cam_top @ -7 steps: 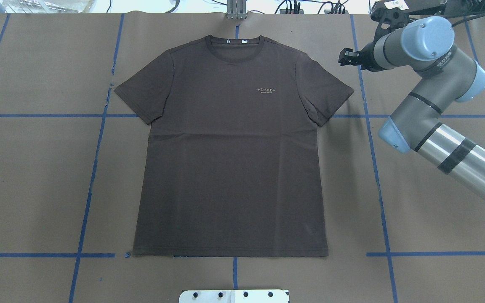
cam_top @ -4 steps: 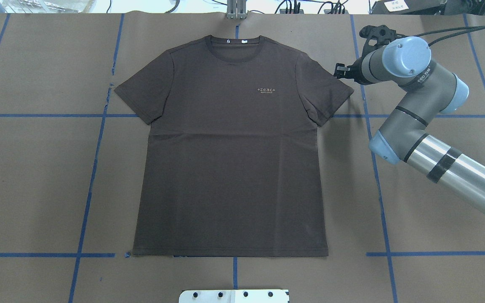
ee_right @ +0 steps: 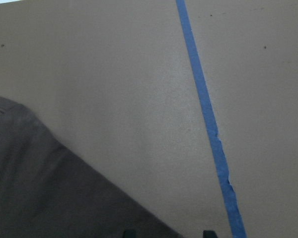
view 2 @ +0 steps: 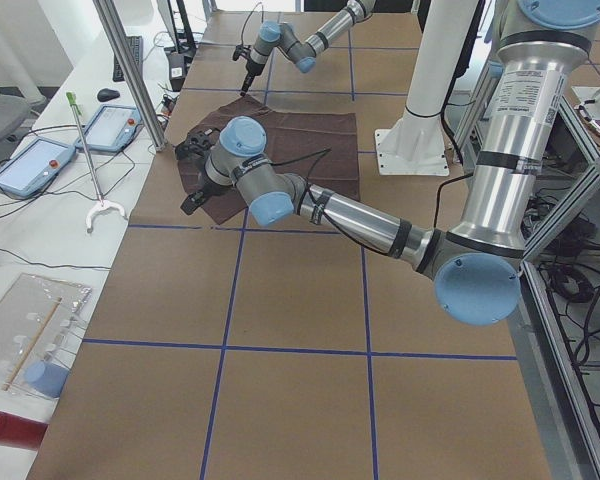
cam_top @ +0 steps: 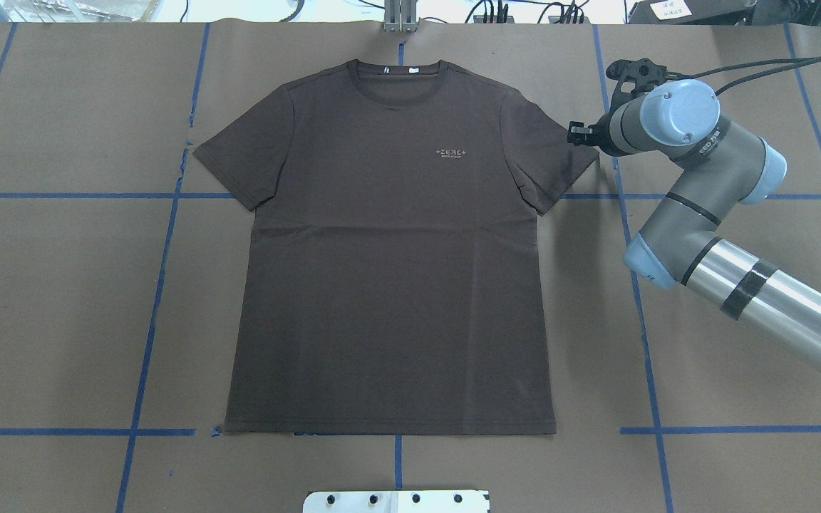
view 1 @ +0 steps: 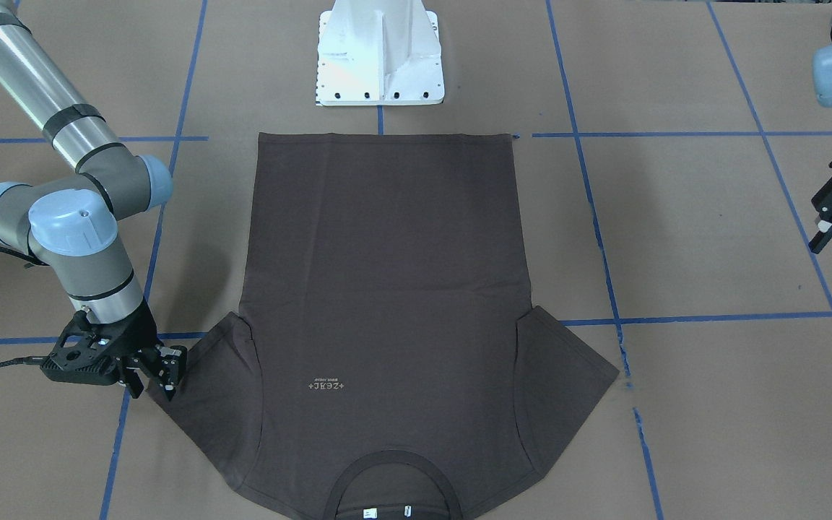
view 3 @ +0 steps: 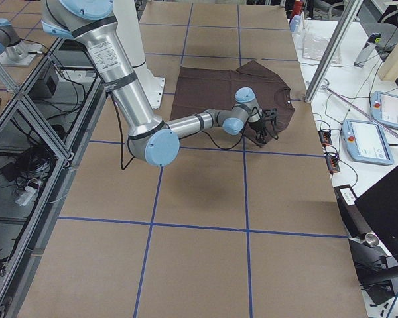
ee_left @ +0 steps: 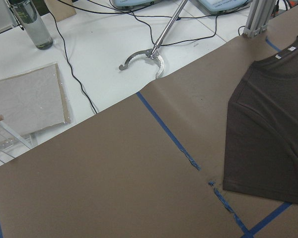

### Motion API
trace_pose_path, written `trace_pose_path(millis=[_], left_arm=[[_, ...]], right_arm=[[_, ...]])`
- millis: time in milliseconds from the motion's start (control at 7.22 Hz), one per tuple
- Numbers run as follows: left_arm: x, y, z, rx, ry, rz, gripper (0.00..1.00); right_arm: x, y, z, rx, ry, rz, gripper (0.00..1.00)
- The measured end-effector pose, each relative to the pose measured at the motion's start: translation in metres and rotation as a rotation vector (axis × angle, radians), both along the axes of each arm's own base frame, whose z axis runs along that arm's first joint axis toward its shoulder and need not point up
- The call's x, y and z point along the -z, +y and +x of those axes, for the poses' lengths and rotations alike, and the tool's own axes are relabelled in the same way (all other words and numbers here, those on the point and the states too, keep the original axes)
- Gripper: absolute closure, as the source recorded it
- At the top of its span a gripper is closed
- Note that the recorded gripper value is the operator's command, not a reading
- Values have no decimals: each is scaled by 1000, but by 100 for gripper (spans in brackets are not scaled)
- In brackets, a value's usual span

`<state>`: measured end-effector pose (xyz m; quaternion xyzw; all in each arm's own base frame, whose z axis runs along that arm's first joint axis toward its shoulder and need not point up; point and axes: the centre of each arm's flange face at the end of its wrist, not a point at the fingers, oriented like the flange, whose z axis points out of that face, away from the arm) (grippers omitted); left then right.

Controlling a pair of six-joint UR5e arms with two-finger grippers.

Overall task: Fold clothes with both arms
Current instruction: 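Move the right gripper over the sleeve nearest it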

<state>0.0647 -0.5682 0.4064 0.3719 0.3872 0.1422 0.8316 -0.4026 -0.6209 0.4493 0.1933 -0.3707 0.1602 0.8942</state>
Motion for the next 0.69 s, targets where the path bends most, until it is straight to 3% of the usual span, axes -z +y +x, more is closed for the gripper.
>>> trace_pose_path(millis=[415, 554, 692], left_arm=[[0, 0, 0, 1, 1, -1, 0], [1, 0, 0, 1, 1, 0, 0], [1, 0, 0, 1, 2, 0, 0]], right_arm=[[-8, -1, -3, 1, 11, -12, 45], [-9, -2, -4, 1, 13, -14, 51], [-9, -2, -4, 1, 13, -15, 75]])
